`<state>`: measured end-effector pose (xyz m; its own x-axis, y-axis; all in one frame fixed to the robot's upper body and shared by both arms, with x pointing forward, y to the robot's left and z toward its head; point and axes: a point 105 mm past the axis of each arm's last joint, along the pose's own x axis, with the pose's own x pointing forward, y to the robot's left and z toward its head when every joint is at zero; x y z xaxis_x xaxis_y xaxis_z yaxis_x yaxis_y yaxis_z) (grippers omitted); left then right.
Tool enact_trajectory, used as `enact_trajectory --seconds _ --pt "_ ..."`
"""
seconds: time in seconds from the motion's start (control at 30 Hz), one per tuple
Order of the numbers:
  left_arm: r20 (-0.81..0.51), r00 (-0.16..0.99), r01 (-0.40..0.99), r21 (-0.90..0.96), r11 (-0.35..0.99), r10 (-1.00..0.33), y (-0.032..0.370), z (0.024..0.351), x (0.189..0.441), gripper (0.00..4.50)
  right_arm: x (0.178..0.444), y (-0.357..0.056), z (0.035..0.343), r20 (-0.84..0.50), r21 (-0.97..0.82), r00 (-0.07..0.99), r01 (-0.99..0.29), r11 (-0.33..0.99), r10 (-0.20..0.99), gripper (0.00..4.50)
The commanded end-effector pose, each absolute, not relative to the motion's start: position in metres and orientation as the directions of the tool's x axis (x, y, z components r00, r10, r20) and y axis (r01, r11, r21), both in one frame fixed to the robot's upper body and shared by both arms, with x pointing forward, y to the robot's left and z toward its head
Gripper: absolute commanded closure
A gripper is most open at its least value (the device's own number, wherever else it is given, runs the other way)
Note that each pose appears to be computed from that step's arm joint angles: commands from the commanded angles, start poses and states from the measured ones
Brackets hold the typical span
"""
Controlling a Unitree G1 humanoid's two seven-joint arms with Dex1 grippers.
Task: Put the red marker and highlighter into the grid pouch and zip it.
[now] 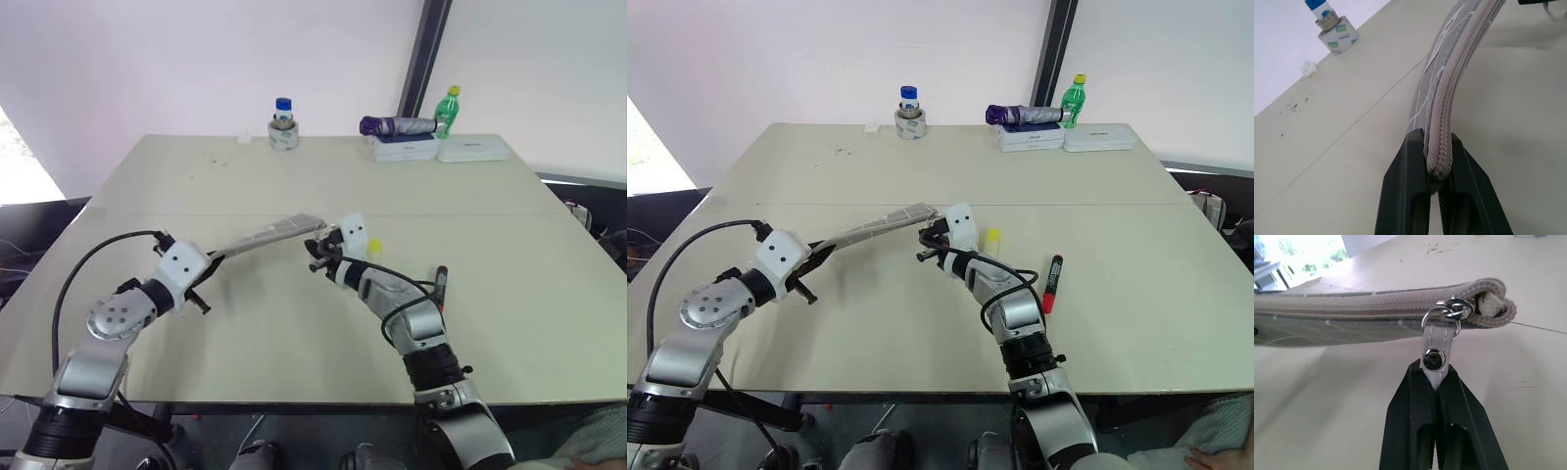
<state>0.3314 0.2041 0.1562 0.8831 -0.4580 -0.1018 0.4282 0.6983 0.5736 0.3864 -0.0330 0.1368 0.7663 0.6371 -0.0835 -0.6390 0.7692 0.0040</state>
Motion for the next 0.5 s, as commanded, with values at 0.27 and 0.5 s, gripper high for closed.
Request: enact_trajectory --seconds 0.27,0.5 --pt "-0.078 0.870 0.425 0.620 0.660 -0.487 0.168 0.154 0.332 4.50 0.362 -0.006 0.137 -0.230 -0.527 0.654 -0.706 0.472 0.721 4.43" --pt "-0.107 0.872 0.429 0.640 0.638 -0.478 0.156 0.146 0.327 4.50 0.346 0.026 0.144 -0.200 -0.552 0.554 -0.745 0.374 0.808 4.43"
